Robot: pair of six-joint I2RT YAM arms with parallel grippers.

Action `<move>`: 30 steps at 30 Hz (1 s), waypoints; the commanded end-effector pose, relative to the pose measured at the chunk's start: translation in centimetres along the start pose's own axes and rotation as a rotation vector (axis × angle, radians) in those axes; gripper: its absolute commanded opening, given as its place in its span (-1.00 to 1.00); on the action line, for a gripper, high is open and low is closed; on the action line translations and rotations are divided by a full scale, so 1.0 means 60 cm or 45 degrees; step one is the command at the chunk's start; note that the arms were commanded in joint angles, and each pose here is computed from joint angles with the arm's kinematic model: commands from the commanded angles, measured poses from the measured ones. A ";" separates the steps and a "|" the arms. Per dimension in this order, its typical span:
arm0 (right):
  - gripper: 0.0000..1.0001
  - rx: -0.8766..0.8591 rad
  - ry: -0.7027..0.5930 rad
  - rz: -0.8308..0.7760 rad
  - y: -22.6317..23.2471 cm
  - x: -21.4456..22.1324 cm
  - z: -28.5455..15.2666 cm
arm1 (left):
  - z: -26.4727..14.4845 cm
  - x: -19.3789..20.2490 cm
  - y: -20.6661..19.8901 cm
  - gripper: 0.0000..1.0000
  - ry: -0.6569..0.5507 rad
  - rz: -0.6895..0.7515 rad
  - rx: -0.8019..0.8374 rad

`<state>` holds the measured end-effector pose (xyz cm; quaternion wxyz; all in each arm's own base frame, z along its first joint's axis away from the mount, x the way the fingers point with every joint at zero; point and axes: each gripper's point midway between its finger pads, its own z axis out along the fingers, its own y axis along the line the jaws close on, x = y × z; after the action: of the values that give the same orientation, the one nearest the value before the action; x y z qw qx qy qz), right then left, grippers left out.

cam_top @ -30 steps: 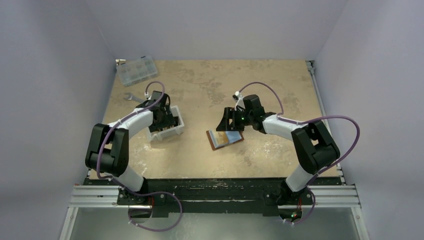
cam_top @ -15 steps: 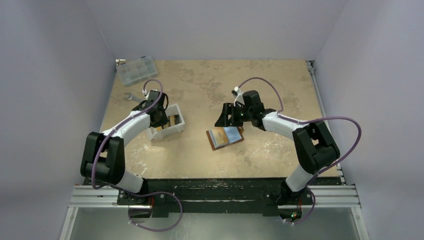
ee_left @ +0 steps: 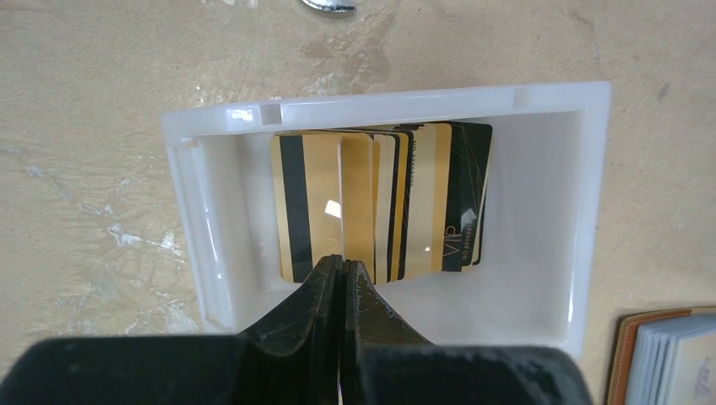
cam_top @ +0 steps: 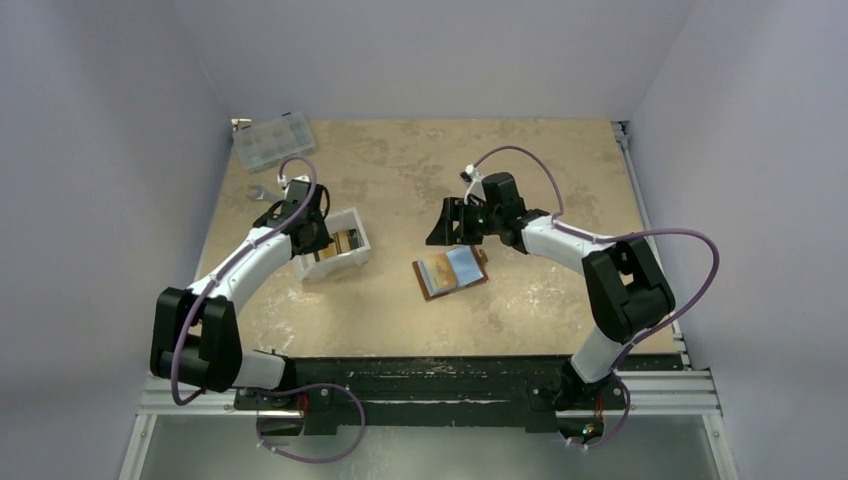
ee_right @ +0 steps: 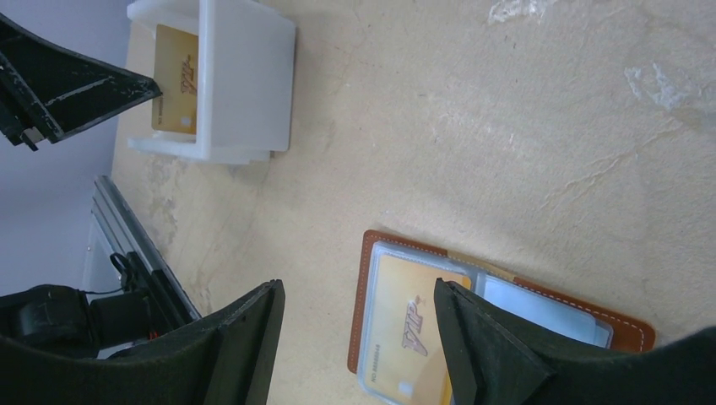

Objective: Put the credit cards into the card holder
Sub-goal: Pick up the credit card from the storage box.

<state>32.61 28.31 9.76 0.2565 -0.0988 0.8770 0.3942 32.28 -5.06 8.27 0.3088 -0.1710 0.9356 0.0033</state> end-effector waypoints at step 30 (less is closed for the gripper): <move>0.47 -0.091 -0.049 -0.103 0.058 -0.038 0.005 | 0.053 0.022 0.001 0.89 0.174 -0.005 -0.017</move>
<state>33.49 30.22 11.31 0.2657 -0.1182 0.8674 0.4039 33.06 -5.32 6.93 0.2589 -0.1567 0.9530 -0.0115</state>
